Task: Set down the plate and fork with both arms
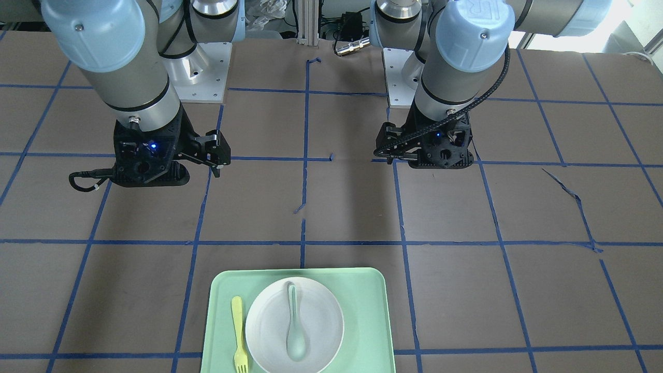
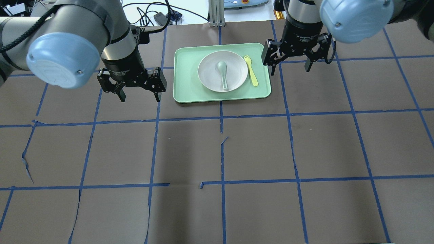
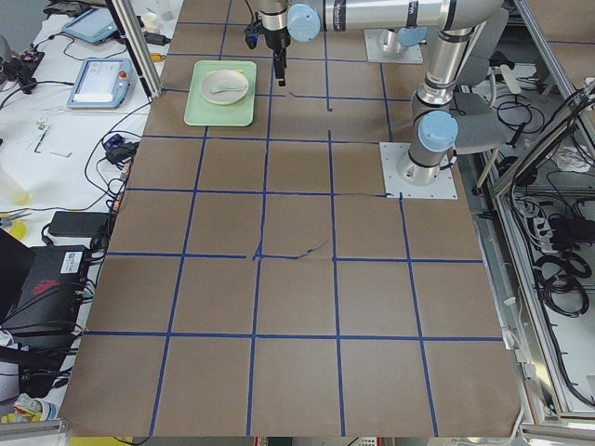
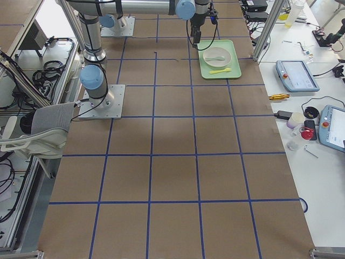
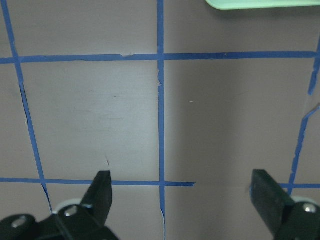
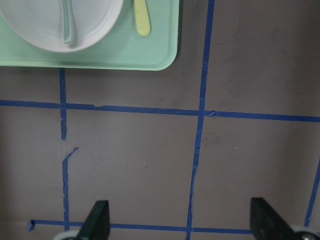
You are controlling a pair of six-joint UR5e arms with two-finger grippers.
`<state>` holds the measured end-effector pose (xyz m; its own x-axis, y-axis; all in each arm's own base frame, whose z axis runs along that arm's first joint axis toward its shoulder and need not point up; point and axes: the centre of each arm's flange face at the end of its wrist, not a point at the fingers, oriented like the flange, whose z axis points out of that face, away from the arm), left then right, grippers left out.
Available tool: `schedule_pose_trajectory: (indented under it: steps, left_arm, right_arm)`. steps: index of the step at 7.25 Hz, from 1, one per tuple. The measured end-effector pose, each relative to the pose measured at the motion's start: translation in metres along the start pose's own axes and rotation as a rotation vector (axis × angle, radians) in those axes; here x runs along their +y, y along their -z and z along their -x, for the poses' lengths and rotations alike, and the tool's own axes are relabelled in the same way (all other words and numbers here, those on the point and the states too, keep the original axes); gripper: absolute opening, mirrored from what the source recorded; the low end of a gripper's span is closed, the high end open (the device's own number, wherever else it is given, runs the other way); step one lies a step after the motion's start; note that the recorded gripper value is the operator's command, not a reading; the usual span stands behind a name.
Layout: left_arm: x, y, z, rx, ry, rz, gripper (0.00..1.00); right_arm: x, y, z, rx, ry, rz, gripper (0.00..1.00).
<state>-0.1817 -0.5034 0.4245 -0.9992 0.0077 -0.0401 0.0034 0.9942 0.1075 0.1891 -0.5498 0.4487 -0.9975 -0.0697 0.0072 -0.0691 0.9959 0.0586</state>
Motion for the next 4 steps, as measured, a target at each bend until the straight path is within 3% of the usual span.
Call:
schedule_pose_trajectory:
  steps: [4]
  left_arm:
    - [0.019, 0.016, 0.002, 0.006, -0.005, 0.026, 1.00]
  right_arm:
    - [0.003, 0.004, 0.002, -0.001, 0.003, -0.007, 1.00]
